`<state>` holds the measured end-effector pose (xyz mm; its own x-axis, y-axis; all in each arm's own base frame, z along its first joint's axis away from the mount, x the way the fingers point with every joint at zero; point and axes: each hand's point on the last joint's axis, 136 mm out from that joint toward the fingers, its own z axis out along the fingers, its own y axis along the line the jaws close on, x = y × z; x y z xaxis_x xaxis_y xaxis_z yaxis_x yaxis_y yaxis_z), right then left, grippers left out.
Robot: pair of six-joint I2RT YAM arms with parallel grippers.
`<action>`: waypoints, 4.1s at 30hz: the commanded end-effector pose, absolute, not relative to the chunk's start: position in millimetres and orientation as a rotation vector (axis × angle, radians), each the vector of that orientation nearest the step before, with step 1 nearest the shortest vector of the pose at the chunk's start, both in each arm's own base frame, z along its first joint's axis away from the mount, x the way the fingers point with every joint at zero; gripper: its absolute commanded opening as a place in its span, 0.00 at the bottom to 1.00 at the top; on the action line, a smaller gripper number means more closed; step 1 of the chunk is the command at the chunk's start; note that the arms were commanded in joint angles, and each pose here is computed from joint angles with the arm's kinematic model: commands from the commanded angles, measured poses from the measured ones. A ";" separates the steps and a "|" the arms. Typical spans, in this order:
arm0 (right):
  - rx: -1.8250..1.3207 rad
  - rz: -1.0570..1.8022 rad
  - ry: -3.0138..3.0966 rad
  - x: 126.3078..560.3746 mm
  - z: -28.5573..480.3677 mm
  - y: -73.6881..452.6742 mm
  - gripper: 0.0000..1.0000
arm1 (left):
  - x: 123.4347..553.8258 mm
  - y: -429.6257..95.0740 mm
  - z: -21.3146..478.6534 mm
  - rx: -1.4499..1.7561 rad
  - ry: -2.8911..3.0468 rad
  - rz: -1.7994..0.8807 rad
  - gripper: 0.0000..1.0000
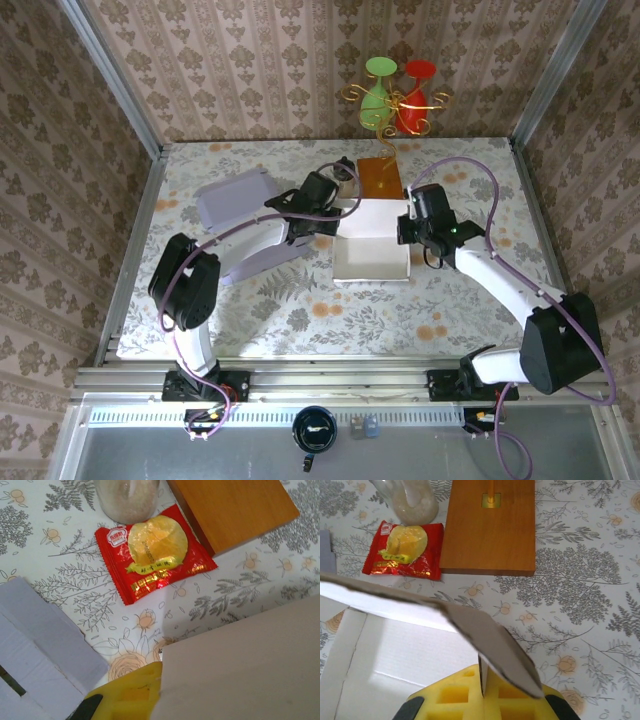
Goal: Fold the paper box
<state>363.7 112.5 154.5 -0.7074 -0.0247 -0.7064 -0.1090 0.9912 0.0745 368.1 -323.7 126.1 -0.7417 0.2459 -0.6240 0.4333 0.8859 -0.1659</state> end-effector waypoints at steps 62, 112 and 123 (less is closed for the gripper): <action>0.038 0.221 2.420 325.0 120.0 122.2 0.03 | 325.9 -345.2 110.0 0.346 2.303 -0.625 0.00; 1.733 1.186 2.009 301.6 194.4 124.3 0.50 | 300.0 -346.3 101.3 0.468 2.218 -0.365 0.00; 1.813 1.179 2.021 304.0 165.5 130.0 0.21 | 300.0 -347.8 102.3 0.469 2.213 -0.367 0.00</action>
<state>302.5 128.9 175.2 -0.2614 0.8988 0.3519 0.7460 -0.0432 0.6645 307.2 -352.4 106.5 -0.5852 0.1854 -0.7894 0.4436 0.8881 -0.1203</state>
